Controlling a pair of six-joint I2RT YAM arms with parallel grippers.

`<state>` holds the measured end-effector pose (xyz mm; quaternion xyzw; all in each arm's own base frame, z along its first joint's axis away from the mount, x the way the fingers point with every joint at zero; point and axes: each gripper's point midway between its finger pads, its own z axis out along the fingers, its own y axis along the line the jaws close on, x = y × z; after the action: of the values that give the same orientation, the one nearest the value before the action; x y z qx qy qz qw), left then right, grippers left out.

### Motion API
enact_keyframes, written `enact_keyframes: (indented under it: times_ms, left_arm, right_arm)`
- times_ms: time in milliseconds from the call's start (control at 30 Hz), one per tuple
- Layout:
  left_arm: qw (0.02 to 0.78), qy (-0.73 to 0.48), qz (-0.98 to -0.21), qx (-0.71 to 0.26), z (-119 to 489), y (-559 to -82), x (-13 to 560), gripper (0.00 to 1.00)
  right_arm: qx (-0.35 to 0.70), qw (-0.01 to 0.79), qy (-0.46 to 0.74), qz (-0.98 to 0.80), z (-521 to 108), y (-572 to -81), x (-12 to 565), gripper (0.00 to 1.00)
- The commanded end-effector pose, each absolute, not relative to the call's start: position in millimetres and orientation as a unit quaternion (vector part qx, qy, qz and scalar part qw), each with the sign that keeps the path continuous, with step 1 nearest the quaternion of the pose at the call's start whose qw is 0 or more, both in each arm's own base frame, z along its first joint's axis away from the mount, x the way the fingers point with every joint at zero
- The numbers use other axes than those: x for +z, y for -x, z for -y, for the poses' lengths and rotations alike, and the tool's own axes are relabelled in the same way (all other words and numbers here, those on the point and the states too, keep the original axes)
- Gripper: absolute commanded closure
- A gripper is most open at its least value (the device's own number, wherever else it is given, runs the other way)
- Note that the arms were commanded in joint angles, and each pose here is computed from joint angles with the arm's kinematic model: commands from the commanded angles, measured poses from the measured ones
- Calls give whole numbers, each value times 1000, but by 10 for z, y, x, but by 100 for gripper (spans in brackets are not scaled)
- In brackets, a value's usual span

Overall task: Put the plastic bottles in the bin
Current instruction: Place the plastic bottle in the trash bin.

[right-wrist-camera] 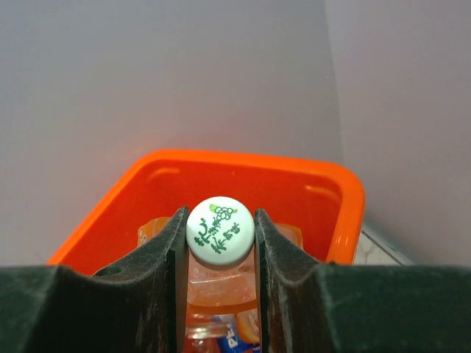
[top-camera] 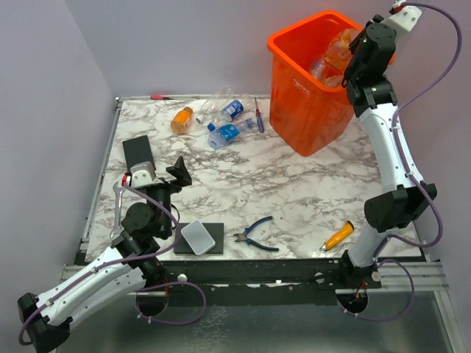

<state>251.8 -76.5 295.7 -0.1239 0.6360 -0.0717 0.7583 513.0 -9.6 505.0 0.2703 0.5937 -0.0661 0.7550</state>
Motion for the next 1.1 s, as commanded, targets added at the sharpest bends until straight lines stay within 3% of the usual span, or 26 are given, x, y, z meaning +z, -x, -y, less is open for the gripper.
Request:
enact_keyframes:
  times_ms: [0, 200, 333, 533, 767, 933, 967, 1067]
  left_arm:
    - [762, 154, -626, -57, 617, -2476, 2953, 1]
    - [762, 149, -628, -60, 650, -2491, 2939, 1]
    - [760, 147, -630, -57, 662, -2503, 2919, 1]
    - [759, 143, -633, -59, 689, -2513, 2906, 1]
    - [759, 142, -633, -65, 707, -2512, 2914, 1]
    - [758, 140, -634, -67, 717, -2516, 2908, 1]
    - [757, 139, -635, -66, 719, -2518, 2901, 1]
    - [756, 139, -636, -63, 714, -2519, 2895, 1]
  right_arm:
    - [-68, 729, -276, -623, 84, -5183, 4776, 100]
    - [-2, 676, -219, -703, -290, -5411, 4286, 100]
    - [117, 668, -164, -716, -746, -5410, 4310, 100]
    - [196, 666, -133, -708, -1022, -5319, 4537, 100]
    - [130, 701, -161, -682, -733, -5330, 4594, 100]
    - [65, 651, -151, -741, -671, -5601, 4098, 100]
    - [46, 639, -157, -752, -618, -5626, 3956, 97]
    - [10, 616, -158, -772, -527, -5616, 3611, 76]
